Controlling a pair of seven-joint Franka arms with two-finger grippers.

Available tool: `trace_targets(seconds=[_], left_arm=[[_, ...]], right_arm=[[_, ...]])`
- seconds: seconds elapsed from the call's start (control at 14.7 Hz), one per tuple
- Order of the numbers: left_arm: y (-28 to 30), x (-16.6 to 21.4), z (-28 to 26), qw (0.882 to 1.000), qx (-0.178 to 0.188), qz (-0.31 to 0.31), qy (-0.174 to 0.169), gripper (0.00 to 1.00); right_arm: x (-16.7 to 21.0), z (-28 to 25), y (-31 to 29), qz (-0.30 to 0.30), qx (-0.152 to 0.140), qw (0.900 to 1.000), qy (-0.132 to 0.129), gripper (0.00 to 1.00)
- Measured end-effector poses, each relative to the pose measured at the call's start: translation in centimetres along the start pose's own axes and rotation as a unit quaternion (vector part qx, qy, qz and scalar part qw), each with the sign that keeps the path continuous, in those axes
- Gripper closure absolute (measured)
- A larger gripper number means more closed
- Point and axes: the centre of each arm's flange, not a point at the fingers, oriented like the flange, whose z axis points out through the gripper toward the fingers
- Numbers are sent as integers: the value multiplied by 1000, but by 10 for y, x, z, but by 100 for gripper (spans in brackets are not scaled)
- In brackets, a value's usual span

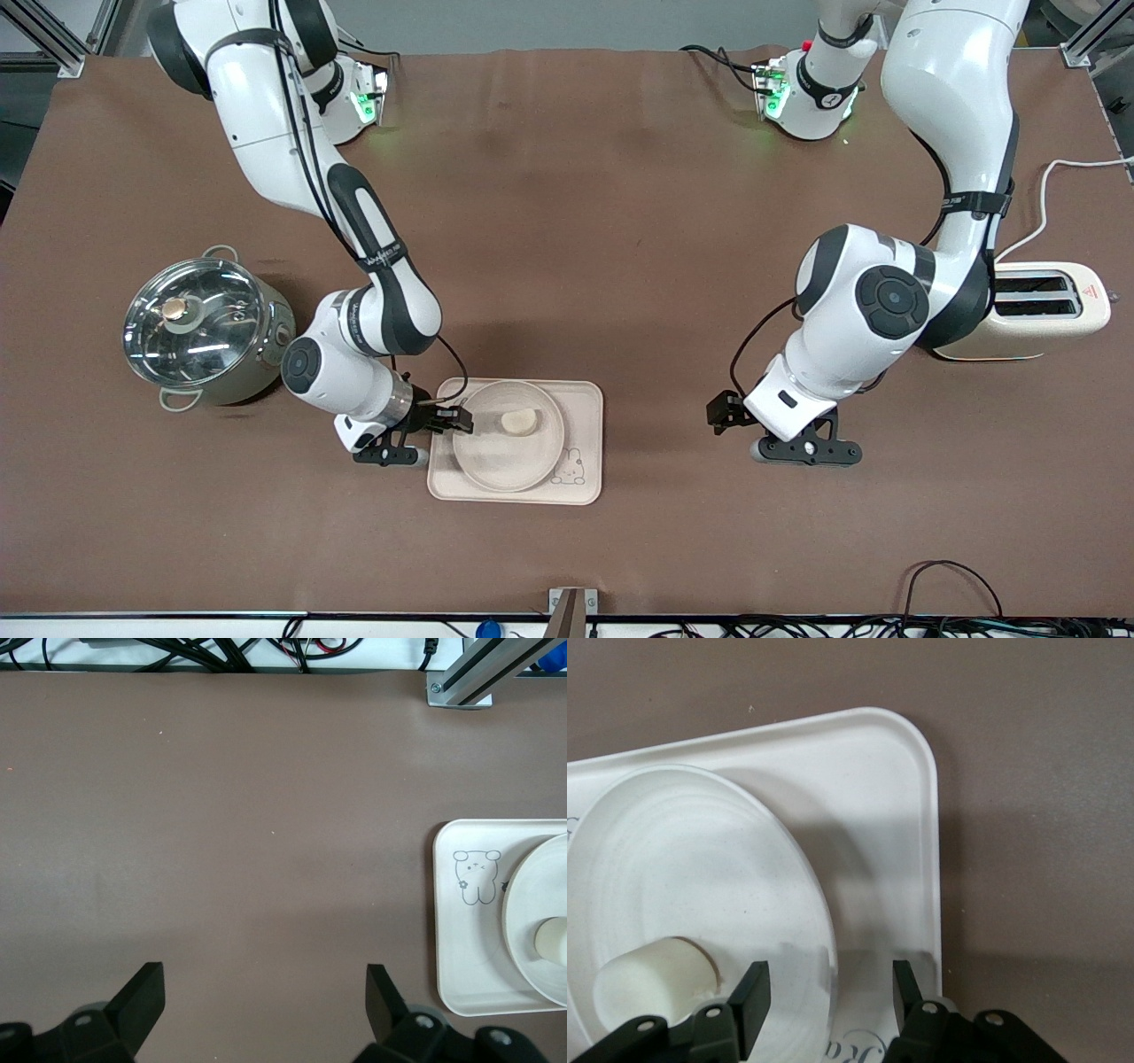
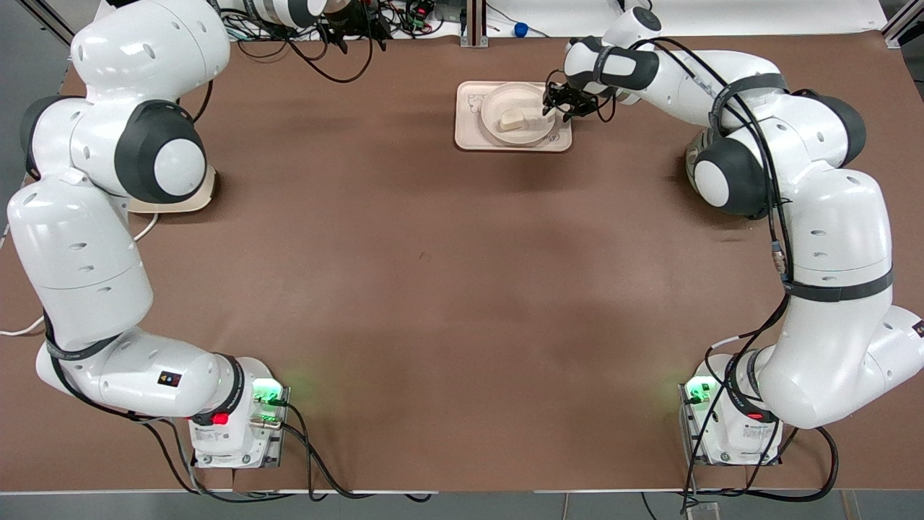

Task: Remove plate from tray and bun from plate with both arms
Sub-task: 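Grasp the white plate rim with the right gripper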

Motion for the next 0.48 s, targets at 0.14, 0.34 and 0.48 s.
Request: trace_targets(seconds=[0.14,0.34,0.48], left_arm=[[0,0,0,1000,0,0,0,0],[0,0,0,1000,0,0,0,0],[1,0,0,1000,0,1,0,0]], right_arm=[[2,-1,-2,-2,1,1000,3,50],[4,-4,-6,-4,4,1000,6,68],[2,-1,-6,-5,3,1000,2,91]])
